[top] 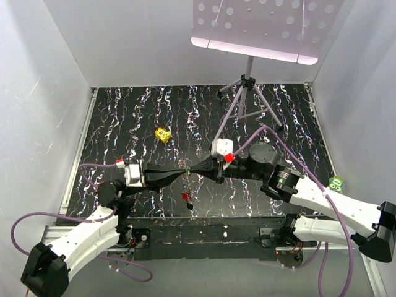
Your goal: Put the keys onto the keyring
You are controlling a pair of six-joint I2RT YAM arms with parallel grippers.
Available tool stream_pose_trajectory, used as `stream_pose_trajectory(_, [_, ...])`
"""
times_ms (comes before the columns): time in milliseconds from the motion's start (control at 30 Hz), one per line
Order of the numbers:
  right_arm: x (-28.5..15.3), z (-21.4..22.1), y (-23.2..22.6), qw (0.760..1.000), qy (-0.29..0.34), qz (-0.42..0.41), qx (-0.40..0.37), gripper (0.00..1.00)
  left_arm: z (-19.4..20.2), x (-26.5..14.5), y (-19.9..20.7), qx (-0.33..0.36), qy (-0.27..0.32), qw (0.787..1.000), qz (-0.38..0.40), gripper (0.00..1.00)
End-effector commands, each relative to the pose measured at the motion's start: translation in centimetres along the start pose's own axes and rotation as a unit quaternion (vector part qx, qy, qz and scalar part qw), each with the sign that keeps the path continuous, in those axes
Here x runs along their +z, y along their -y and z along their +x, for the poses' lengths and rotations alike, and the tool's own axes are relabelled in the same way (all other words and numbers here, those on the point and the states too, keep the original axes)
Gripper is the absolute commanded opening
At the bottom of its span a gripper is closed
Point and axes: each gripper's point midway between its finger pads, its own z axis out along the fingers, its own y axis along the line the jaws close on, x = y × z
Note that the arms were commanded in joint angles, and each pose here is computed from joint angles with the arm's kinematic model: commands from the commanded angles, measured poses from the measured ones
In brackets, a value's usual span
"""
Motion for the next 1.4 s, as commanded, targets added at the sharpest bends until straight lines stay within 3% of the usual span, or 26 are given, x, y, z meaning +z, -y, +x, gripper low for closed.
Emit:
stream_pose_trajectory(0, [0.2, -3.9, 0.2, 0.998, 0.053, 0.002, -0.015, 0.01, -0.7, 0.5, 0.2, 0.020, -0.005, 1.000, 0.019, 0.00])
stream_pose_trajectory(1367, [-0.5, -4.8, -0.4, 0.998, 0.059, -0.011, -0.032, 0.01, 0.6, 0.4, 0.0, 0.027, -0.046, 0.998, 0.023, 0.00])
